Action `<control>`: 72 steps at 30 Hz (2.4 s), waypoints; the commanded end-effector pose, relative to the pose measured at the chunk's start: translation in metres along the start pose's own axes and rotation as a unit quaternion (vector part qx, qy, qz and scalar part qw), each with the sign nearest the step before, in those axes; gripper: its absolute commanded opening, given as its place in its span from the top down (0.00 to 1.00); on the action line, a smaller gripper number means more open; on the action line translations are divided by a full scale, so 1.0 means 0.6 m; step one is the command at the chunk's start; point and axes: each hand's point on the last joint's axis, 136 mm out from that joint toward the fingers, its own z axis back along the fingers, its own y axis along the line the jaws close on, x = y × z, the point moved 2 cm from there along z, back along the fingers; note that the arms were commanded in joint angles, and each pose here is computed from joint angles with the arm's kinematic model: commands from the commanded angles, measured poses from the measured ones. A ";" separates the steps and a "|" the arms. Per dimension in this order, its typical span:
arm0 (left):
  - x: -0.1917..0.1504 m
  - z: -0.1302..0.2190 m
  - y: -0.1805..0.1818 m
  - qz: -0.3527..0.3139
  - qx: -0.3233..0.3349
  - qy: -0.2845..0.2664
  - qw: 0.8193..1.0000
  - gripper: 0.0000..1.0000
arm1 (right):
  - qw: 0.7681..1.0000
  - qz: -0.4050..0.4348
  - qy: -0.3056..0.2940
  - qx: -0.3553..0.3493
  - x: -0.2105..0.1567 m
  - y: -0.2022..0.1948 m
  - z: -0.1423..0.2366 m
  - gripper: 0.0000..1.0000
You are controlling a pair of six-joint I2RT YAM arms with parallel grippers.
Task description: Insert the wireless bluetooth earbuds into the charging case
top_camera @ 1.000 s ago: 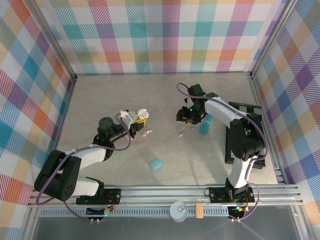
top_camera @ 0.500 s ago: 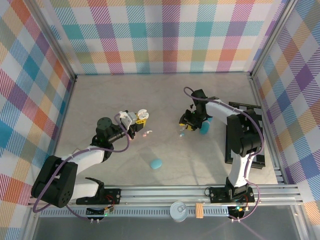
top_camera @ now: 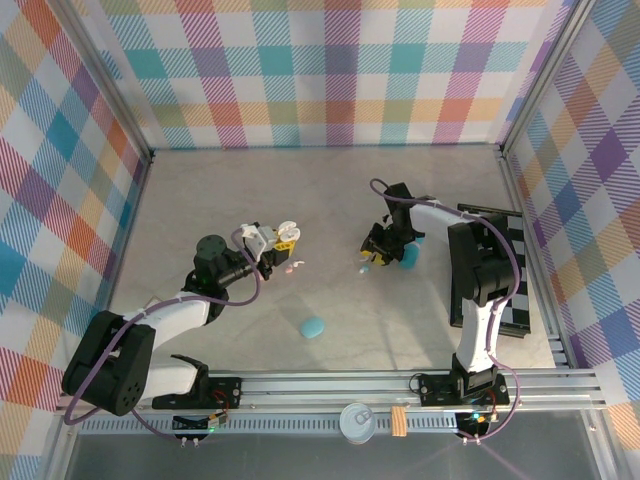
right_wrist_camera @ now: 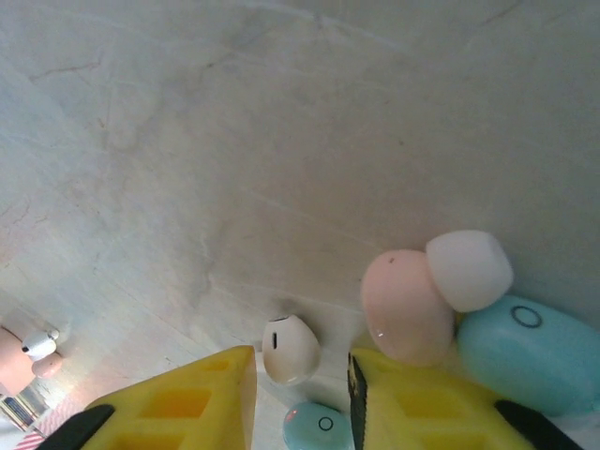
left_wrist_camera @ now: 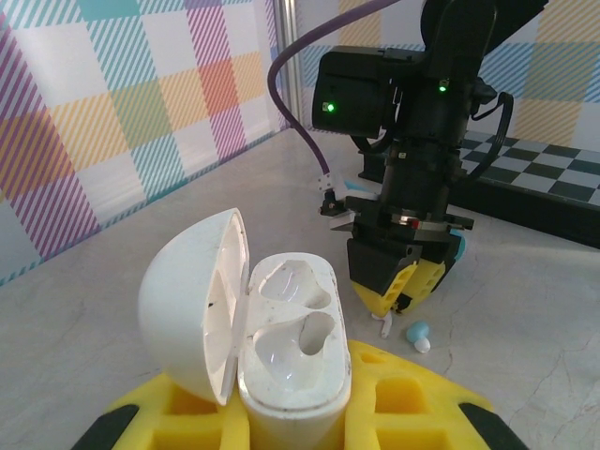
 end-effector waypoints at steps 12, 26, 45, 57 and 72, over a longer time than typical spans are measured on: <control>0.014 -0.010 -0.021 -0.020 -0.031 -0.010 0.999 0.99 | 1.000 -0.005 0.012 0.004 0.009 0.007 -0.013 0.79; -0.013 -0.047 -0.060 -0.024 -0.079 0.036 0.996 0.99 | 0.990 0.117 -0.078 -0.020 0.001 0.022 0.082 0.79; -0.050 -0.132 -0.074 0.046 -0.129 0.062 0.989 1.00 | 0.928 0.310 -0.205 -0.021 -0.070 0.113 0.211 0.79; -0.052 -0.135 -0.095 0.066 -0.172 0.078 0.980 1.00 | 0.867 0.435 -0.242 0.008 -0.115 0.189 0.214 0.80; -0.042 -0.138 -0.098 0.096 -0.184 0.084 0.975 1.00 | 0.823 0.517 -0.232 0.044 -0.159 0.216 0.203 0.80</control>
